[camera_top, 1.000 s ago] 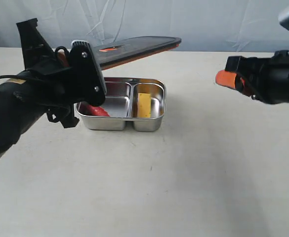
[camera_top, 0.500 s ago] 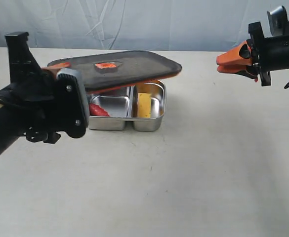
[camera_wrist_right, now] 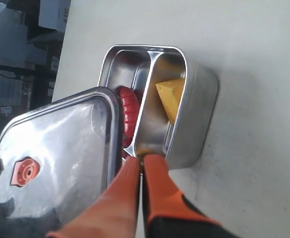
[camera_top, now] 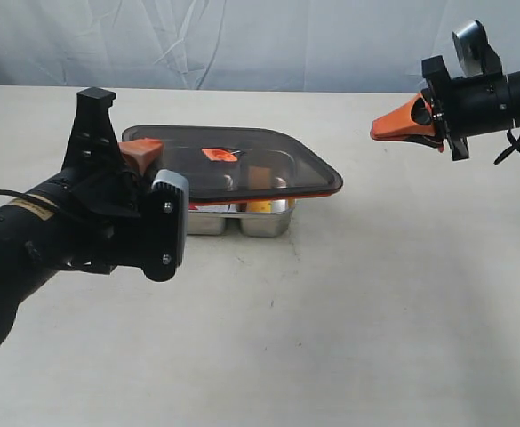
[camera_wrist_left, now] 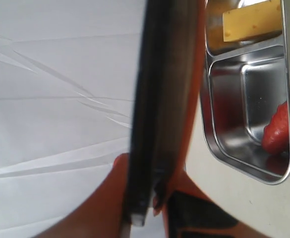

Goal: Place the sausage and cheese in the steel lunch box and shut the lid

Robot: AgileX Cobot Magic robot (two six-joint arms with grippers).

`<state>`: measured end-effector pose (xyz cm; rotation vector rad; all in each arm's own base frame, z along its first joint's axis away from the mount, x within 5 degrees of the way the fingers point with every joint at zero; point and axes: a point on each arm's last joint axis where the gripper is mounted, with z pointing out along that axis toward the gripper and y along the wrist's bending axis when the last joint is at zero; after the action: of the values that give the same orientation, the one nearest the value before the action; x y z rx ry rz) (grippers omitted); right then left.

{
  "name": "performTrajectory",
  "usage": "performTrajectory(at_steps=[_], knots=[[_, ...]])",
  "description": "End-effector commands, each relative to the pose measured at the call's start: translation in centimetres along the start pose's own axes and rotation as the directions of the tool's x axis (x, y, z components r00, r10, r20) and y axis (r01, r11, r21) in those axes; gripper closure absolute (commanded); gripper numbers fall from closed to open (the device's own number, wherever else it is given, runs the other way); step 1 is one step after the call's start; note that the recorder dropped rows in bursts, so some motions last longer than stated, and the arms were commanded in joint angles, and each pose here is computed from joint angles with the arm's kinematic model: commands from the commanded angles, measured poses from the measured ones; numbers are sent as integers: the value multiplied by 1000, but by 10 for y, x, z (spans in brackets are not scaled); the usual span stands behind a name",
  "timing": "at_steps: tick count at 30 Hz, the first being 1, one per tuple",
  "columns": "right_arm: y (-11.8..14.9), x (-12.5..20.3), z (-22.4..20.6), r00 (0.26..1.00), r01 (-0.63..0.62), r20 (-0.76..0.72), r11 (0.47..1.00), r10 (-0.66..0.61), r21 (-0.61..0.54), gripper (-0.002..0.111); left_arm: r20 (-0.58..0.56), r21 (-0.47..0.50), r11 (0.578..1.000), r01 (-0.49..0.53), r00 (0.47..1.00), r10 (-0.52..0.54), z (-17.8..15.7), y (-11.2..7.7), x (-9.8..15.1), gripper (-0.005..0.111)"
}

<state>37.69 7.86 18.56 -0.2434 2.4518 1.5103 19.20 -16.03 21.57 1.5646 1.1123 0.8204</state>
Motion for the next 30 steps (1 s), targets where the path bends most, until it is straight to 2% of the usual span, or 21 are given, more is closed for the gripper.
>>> performTrajectory(at_steps=[1,9,12,18,20,25,27,30], knots=[[6,-1,-1,1000,16,-3,1000,-17,-16,105,-20,-16,1000,-21,1000,21,0,2,1,107],[0,12,22,988,-80,-132,996,84,34,105,-15,-23,1000,-2,1000,1,0,2,1,107],[4,15,31,983,-74,-165,997,79,36,105,0,-52,999,-8,1000,8,-3,6,-3,107],[16,13,39,980,-150,-137,989,147,-6,104,16,-77,997,-3,1000,4,-8,9,-8,107],[18,14,37,979,-144,-146,989,144,10,95,7,-78,997,15,1000,-14,-9,10,-6,107],[25,11,16,981,-148,-122,988,154,52,63,-9,-94,993,76,997,-77,-16,17,-1,107],[28,7,4,985,-144,-84,988,148,50,58,-11,-110,988,107,994,-109,-20,23,1,107],[29,0,-8,990,-135,-44,990,137,48,58,11,-122,983,137,991,-137,-28,29,3,107]])
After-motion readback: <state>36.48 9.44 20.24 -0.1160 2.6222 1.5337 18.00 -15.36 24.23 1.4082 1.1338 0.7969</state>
